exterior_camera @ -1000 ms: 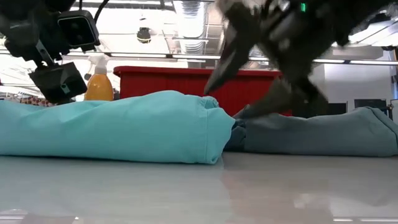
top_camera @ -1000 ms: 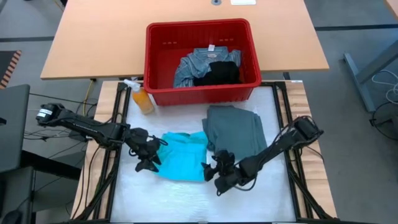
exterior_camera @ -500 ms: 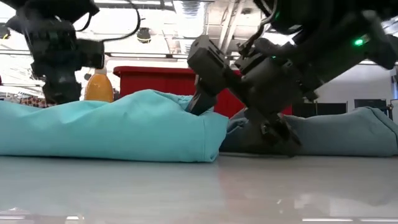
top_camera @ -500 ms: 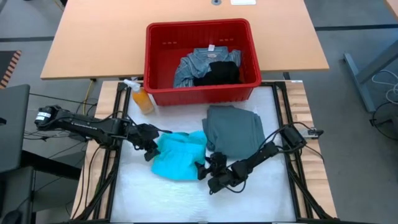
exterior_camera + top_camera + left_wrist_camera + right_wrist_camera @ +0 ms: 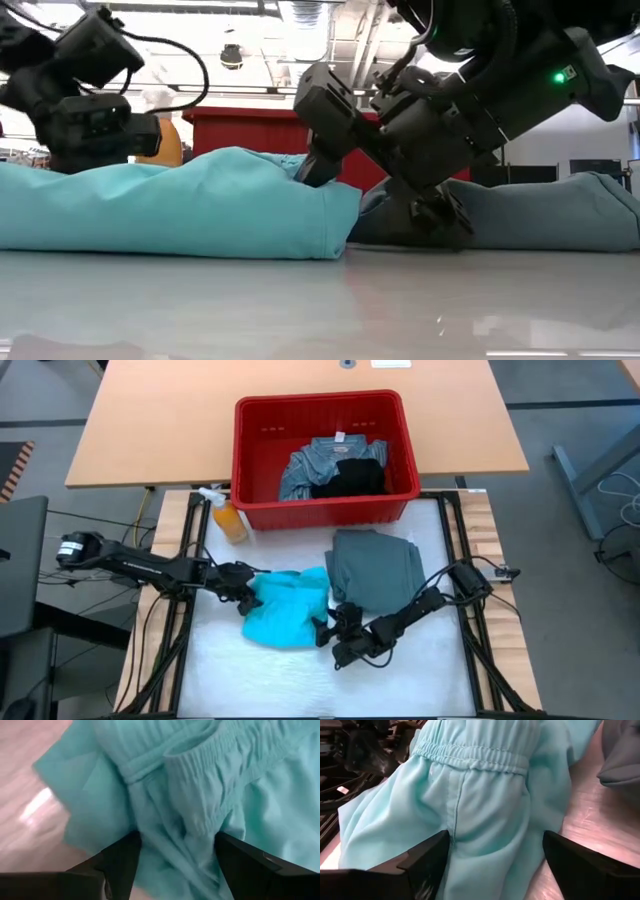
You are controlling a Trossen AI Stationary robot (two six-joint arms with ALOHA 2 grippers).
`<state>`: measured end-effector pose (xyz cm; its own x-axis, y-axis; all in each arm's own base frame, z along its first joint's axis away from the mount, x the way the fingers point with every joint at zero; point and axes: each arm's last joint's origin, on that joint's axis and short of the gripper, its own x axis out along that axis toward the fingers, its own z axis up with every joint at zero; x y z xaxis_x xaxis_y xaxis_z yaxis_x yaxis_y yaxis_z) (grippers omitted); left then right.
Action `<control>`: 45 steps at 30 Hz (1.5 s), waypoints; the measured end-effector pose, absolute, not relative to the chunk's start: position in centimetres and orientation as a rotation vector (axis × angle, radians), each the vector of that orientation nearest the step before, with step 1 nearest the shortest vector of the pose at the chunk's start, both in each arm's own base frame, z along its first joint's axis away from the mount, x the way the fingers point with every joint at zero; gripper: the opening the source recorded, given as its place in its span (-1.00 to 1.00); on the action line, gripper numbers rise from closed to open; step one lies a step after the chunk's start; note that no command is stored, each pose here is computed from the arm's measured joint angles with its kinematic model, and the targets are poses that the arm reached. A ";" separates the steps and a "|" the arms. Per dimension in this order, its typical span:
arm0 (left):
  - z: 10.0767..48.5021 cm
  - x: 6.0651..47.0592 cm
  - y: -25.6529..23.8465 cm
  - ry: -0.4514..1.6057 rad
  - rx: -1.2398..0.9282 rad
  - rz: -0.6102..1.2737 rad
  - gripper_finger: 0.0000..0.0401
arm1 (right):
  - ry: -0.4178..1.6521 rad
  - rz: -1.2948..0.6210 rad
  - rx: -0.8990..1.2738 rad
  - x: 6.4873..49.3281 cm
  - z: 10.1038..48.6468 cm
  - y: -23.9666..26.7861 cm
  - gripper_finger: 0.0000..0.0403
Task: Fold Laundry from Bin
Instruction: Fold the light blue shorts
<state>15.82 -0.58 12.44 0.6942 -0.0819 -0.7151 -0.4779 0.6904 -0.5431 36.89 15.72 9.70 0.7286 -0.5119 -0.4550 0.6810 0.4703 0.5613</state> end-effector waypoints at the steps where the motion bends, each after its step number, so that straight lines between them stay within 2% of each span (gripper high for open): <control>1: 12.0 15.7 -0.6 0.790 -0.799 0.255 0.25 | 0.237 -0.740 0.795 36.9 9.7 15.6 0.69; 4: 11.0 15.5 -0.6 0.798 -0.807 0.266 0.24 | 0.242 -0.745 0.800 37.1 9.7 15.2 0.53; 7: 10.7 15.8 -0.6 0.800 -0.814 0.265 0.10 | 0.252 -0.743 0.810 37.4 9.6 14.8 0.31; 10: 10.4 16.4 -0.8 0.774 -0.815 0.235 -0.19 | 0.256 -0.732 0.824 37.6 9.7 14.6 0.05; 15: 10.0 17.4 -1.1 0.740 -0.788 0.176 -0.87 | 0.247 -0.670 0.799 38.1 10.1 14.8 -0.48; 19: 10.9 18.4 -1.6 0.717 -0.787 0.089 -0.94 | 0.269 -0.629 0.734 38.4 11.2 15.1 -0.86; 23: 14.6 20.2 -2.4 0.579 -0.776 -0.085 -0.98 | 0.236 -0.574 0.699 38.2 14.7 15.4 -0.87; 28: 18.6 22.1 -3.1 0.454 -0.689 -0.129 -0.99 | 0.236 -0.560 0.605 36.4 20.3 14.6 -0.84; 36: 25.5 26.8 -2.5 0.271 -0.449 -0.032 -1.00 | 0.303 -0.620 0.456 30.6 27.8 12.0 -0.86; 41: 27.5 31.5 -0.2 0.283 -0.370 0.021 -1.00 | 0.352 -0.711 0.410 26.8 30.3 9.7 -0.86; 45: 27.9 35.6 2.0 0.318 -0.389 -0.005 -1.00 | 0.427 -0.823 0.431 23.3 29.9 8.0 -0.86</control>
<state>35.63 1.96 27.87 0.9505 -0.0655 -0.3039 -0.0557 0.9259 -0.3737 23.31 7.98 29.93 0.6066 -0.6024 -0.5188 0.7709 0.6051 0.1990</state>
